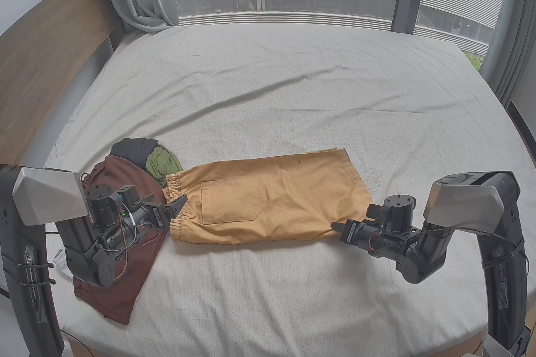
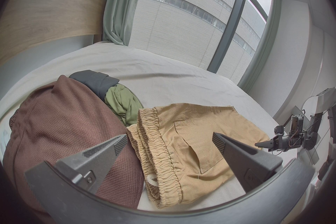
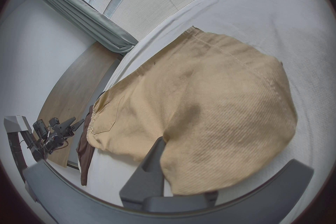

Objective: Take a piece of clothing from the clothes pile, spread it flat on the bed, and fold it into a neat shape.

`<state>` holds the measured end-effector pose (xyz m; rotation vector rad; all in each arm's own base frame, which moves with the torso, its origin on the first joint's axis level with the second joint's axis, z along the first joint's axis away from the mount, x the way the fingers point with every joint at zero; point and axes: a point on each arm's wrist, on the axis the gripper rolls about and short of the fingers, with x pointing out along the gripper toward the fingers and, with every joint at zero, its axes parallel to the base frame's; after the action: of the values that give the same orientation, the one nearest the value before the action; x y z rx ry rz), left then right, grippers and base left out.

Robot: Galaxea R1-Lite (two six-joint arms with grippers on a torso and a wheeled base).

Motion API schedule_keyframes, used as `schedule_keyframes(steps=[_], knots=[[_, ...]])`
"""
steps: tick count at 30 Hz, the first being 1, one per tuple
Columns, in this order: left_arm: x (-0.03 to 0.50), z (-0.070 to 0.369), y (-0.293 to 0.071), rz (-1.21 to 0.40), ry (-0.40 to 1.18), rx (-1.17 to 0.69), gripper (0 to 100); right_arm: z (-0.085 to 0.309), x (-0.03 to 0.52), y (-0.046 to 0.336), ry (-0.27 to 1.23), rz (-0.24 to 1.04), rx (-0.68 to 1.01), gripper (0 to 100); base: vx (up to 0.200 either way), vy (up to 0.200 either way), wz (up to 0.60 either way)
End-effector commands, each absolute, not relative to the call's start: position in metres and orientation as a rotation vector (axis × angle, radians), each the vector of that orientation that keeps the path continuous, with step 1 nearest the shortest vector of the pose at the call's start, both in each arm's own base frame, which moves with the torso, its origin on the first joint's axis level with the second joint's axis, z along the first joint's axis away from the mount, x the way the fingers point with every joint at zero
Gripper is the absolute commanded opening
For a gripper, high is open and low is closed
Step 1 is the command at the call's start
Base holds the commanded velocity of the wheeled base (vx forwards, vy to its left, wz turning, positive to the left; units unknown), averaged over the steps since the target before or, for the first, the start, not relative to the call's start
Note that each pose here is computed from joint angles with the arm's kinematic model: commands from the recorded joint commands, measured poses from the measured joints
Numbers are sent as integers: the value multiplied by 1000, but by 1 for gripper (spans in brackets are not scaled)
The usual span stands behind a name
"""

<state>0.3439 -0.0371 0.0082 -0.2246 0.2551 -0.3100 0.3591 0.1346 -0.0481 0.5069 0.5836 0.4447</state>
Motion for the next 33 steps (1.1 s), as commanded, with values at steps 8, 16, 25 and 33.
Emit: schedule_keyframes(steps=[8, 16, 25, 33], knots=[[350, 10, -36, -316, 233, -234, 100, -35, 323, 118, 644, 377, 471, 0, 0, 0, 0], [347, 8, -37, -377, 253, -243, 100, -37, 293, 108, 714, 352, 448, 0, 0, 0, 0], [344, 6, -37, -444, 275, -250, 100, -34, 271, 93, 766, 305, 436, 0, 0, 0, 0], [342, 5, -36, -518, 290, -258, 100, -41, 253, 84, 789, 299, 395, 0, 0, 0, 0]])
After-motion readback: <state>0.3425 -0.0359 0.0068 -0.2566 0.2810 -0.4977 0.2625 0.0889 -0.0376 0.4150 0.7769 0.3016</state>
